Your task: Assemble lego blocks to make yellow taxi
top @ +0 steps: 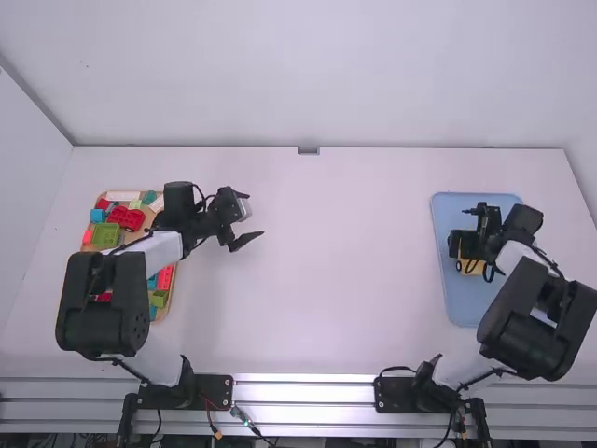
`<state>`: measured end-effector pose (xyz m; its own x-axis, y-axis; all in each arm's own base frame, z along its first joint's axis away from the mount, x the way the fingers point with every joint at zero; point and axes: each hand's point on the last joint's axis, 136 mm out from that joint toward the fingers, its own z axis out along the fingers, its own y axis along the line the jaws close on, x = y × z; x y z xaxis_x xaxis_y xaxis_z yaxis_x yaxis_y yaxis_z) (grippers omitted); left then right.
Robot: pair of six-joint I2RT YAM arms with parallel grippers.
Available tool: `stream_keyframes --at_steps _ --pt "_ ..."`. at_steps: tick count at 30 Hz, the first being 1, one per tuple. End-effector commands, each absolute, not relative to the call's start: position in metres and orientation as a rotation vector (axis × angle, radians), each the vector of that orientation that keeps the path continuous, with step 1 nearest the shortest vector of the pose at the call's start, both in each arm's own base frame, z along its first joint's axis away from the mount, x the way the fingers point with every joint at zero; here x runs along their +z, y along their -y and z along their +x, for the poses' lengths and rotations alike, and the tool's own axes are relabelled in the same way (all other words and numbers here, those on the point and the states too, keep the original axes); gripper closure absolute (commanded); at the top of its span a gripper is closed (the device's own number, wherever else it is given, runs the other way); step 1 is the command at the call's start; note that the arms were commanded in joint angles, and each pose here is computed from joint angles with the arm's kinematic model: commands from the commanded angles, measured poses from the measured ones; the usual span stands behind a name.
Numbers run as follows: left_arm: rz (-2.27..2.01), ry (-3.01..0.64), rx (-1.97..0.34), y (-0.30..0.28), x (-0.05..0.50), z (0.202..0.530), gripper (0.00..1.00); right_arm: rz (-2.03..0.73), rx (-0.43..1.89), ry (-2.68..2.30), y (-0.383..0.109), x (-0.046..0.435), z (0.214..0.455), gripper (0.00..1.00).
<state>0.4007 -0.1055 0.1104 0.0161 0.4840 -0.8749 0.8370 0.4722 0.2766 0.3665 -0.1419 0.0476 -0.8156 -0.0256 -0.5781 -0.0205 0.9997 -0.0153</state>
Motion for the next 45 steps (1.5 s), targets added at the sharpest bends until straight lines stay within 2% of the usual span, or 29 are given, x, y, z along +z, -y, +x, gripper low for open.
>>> stream_keyframes --at_steps 1,6,11,18,21,33,35,45 --pt "0.932 -1.759 -0.467 0.1 0.128 0.411 0.01 -0.022 -0.065 -2.432 0.135 0.099 0.386 0.01" --pt "0.781 -1.816 -0.352 0.091 0.156 0.421 0.01 -0.155 -0.093 -2.349 0.092 0.147 0.396 0.01" --pt "0.645 -1.87 -0.227 0.079 0.191 0.41 0.01 -0.312 -0.112 -2.255 0.036 0.186 0.395 0.01" --pt "0.539 -1.87 -0.24 0.072 0.238 0.369 0.01 -0.509 -0.09 -2.149 -0.037 0.224 0.372 0.01" --pt "0.541 -1.869 -0.237 0.071 0.25 0.348 0.01 -0.607 -0.05 -2.117 -0.068 0.233 0.354 0.01" --pt "0.335 -1.85 -0.178 0.05 0.247 0.329 0.14 -0.3 -0.099 -2.05 -0.019 0.245 0.344 0.14" --pt "0.261 -1.866 -0.166 0.042 0.238 0.322 0.19 -0.205 -0.103 -2.017 -0.003 0.248 0.34 0.19" --pt "0.032 -1.891 -0.044 0.008 0.197 0.292 0.39 -0.011 0.015 -1.834 -0.003 0.259 0.318 0.38"
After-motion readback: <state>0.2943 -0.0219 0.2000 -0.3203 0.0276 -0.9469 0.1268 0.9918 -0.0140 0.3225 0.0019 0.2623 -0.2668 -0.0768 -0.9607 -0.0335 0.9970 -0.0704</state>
